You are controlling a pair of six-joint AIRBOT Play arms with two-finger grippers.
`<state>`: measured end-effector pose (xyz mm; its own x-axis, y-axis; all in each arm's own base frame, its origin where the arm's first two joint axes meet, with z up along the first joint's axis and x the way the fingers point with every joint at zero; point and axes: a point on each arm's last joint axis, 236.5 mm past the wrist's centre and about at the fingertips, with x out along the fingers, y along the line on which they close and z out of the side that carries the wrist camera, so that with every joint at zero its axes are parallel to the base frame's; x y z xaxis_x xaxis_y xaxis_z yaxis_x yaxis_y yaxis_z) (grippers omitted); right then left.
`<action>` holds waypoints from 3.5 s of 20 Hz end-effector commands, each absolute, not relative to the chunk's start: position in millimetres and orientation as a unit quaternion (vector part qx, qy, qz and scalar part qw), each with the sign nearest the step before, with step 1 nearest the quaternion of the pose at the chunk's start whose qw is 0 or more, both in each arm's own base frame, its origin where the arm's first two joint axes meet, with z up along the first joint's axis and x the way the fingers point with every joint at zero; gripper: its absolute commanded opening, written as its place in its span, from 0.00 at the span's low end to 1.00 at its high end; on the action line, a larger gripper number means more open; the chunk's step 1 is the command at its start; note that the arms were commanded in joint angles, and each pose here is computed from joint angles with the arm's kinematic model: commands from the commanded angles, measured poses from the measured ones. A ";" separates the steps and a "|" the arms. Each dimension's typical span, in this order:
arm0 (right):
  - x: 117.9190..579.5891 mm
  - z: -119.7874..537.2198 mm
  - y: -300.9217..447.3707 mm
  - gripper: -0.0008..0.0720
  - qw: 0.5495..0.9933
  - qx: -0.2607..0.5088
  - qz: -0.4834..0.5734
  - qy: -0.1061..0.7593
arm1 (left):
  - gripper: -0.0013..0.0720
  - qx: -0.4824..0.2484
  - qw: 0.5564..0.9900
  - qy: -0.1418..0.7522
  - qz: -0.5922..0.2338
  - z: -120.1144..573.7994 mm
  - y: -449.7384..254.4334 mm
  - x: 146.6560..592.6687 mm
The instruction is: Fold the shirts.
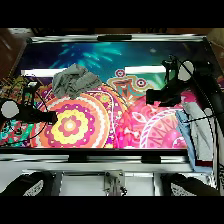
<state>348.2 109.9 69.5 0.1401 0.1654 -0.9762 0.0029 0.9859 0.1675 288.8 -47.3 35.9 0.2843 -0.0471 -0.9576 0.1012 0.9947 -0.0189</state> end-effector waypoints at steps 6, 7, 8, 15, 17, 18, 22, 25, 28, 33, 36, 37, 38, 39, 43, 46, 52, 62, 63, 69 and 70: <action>376.9 75.2 111.4 0.88 0.791 0.067 0.057 0.606 | 1.00 0.011 0.850 0.524 -0.051 48.8 -53.6 330.0; 382.5 76.4 107.9 0.88 0.799 0.062 0.051 0.596 | 1.00 0.000 0.857 0.511 -0.058 51.8 -59.3 336.4; 385.9 76.9 104.7 0.88 0.804 0.057 0.047 0.590 | 1.00 -0.028 0.863 0.500 -0.065 55.9 -69.3 341.4; 416.0 74.2 93.7 0.88 0.834 0.035 0.029 0.550 | 0.85 -0.061 0.894 0.443 -0.019 67.7 -40.4 442.7; 416.6 63.8 105.1 0.88 0.824 0.053 0.042 0.562 | 0.85 -0.064 0.882 0.466 -0.009 49.5 -34.8 482.0; 414.1 57.9 111.7 0.88 0.816 0.063 0.049 0.573 | 0.85 -0.069 0.878 0.474 -0.004 40.7 -33.9 499.5; 399.7 47.0 119.7 0.88 0.789 0.075 0.058 0.606 | 0.85 -0.055 0.865 0.499 0.005 7.1 -28.0 547.2; 396.0 46.0 119.1 0.88 0.785 0.074 0.057 0.613 | 0.85 0.013 0.862 0.506 0.041 -6.9 3.2 560.8; 393.4 45.2 118.5 0.88 0.781 0.072 0.056 0.617 | 0.85 0.011 0.841 0.540 0.035 -39.7 -3.4 553.9; 379.5 42.2 117.8 0.88 0.762 0.070 0.056 0.641 | 0.41 -0.041 0.823 0.566 -0.001 -66.3 -44.3 547.7; 361.1 40.9 117.2 0.88 0.739 0.056 0.066 0.668 | 0.06 -0.048 0.824 0.565 -0.003 -28.6 -46.3 544.6; 353.4 42.9 114.9 0.88 0.731 0.044 0.072 0.677 | 0.06 -0.045 0.839 0.542 -0.007 5.7 -45.5 550.2; 347.7 48.8 111.5 0.88 0.731 0.036 0.073 0.678 | 0.06 -0.039 0.864 0.501 -0.016 53.3 -46.6 557.7; 343.3 59.7 106.5 0.88 0.737 0.030 0.069 0.672 | 0.06 -0.037 0.891 0.453 -0.024 106.1 -49.9 561.1; 326.5 139.8 70.4 0.88 0.818 0.002 0.036 0.575 | 0.06 -0.023 0.966 0.243 -0.083 332.8 -85.8 486.6; 291.5 208.1 31.2 0.88 0.876 -0.014 -0.007 0.483 | 0.06 -0.017 0.970 0.181 -0.162 404.3 -130.7 383.6; 200.1 259.3 31.5 0.88 0.906 0.023 0.038 0.420 | 0.06 -0.017 0.901 0.345 -0.263 279.4 -217.8 296.5; 188.6 239.2 34.9 0.88 0.878 0.038 0.031 0.475 | 1.00 0.053 0.809 0.502 -0.301 102.2 -289.8 257.6; 186.0 233.2 39.9 0.88 0.868 0.038 0.039 0.494 | 1.00 0.112 0.803 0.526 -0.259 105.8 -242.6 263.6; 203.6 190.3 64.8 0.88 0.842 0.055 0.070 0.532 | 1.00 0.033 0.814 0.580 -0.007 110.0 -20.4 274.2; 207.5 174.3 70.9 0.88 0.835 0.059 0.077 0.541 | 1.00 -0.005 0.806 0.591 0.002 90.2 -6.0 269.0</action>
<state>198.5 55.9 200.4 0.4400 0.1465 -0.8860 -0.0500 0.9891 0.1387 291.8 -70.3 112.2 0.3690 -0.0358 -0.9287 0.1708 0.9848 0.0299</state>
